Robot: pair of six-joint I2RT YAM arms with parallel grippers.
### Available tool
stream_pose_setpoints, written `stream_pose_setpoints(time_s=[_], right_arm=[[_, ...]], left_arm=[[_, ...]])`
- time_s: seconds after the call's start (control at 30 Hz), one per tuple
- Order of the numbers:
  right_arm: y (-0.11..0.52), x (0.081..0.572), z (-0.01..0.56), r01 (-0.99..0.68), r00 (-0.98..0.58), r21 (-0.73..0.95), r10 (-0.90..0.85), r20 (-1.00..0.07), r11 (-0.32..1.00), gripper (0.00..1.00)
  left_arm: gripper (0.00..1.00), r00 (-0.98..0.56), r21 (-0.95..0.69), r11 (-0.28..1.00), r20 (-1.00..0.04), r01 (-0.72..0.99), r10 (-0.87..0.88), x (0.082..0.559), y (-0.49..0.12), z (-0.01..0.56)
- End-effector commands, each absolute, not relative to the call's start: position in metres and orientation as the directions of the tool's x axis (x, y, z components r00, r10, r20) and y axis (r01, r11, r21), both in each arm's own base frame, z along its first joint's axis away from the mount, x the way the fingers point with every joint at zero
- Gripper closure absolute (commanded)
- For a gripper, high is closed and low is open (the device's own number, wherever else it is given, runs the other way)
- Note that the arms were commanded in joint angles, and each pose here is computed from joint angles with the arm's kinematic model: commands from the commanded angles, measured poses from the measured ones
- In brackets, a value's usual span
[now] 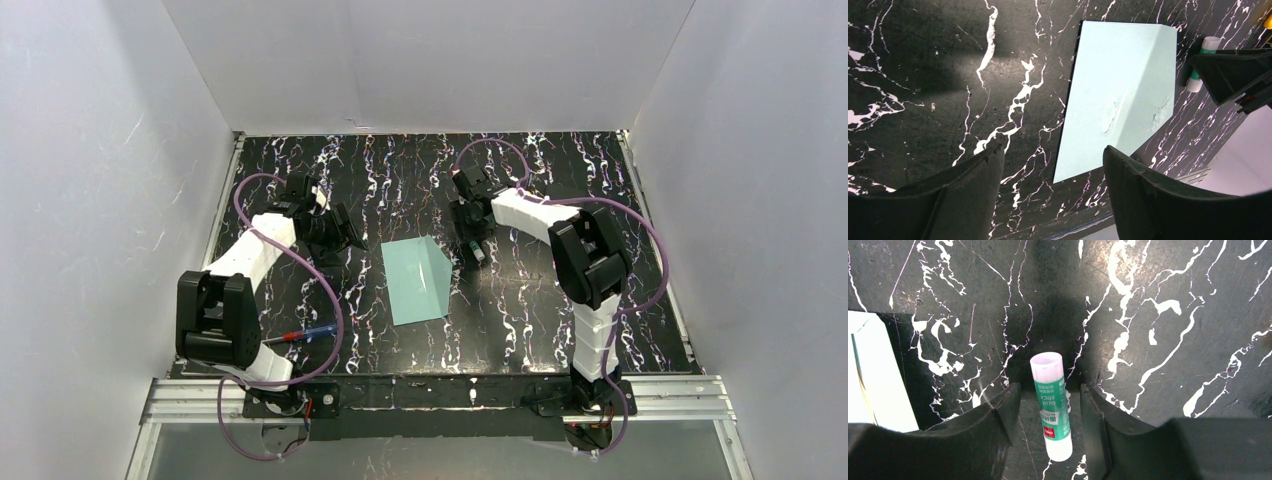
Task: Place the letter into the envelope and seal it
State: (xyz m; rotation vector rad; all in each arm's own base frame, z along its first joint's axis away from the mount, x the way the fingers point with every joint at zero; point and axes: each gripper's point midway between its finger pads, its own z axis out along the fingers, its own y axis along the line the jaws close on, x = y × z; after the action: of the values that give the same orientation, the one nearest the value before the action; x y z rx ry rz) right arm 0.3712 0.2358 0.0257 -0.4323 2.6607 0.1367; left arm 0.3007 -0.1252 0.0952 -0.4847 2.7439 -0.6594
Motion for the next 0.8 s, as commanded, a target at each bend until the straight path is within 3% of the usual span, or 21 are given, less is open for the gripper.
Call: stream_pose_setpoints(time_s=[0.0,0.2,0.37,0.57,0.67,0.77], right_arm=[[0.235,0.371,0.026,-0.336,-0.864,0.035,-0.294,-0.408,0.941,0.48],[0.233,0.368,0.020,-0.318,-0.873,0.045,-0.274,-0.404,0.947,0.67],[0.239,0.376,0.049,-0.312,-0.829,0.106,-0.216,-0.516,0.944,0.84],[0.263,0.385,0.132,-0.366,-0.709,0.386,0.014,-0.705,0.847,0.86],[0.279,0.379,0.184,-0.395,-0.658,0.555,0.196,-0.727,0.732,0.85],[0.302,0.365,0.229,-0.451,-0.655,0.713,0.344,-0.673,0.537,0.84]], left_arm=[[0.30,-0.899,-0.481,0.844,-0.224,-0.235,-0.378,0.300,-0.118,0.114],[0.27,-0.889,-0.479,0.845,-0.242,-0.239,-0.389,0.303,-0.115,0.119],[0.21,-0.876,-0.424,0.868,-0.273,-0.260,-0.397,0.303,-0.099,0.122],[0.16,-0.876,-0.577,0.815,-0.366,-0.051,-0.314,0.311,-0.127,0.162],[0.18,-0.867,-0.725,0.679,-0.406,0.114,-0.289,0.313,-0.160,0.199],[0.18,-0.851,-0.810,0.525,-0.450,0.262,-0.271,0.310,-0.188,0.235]])
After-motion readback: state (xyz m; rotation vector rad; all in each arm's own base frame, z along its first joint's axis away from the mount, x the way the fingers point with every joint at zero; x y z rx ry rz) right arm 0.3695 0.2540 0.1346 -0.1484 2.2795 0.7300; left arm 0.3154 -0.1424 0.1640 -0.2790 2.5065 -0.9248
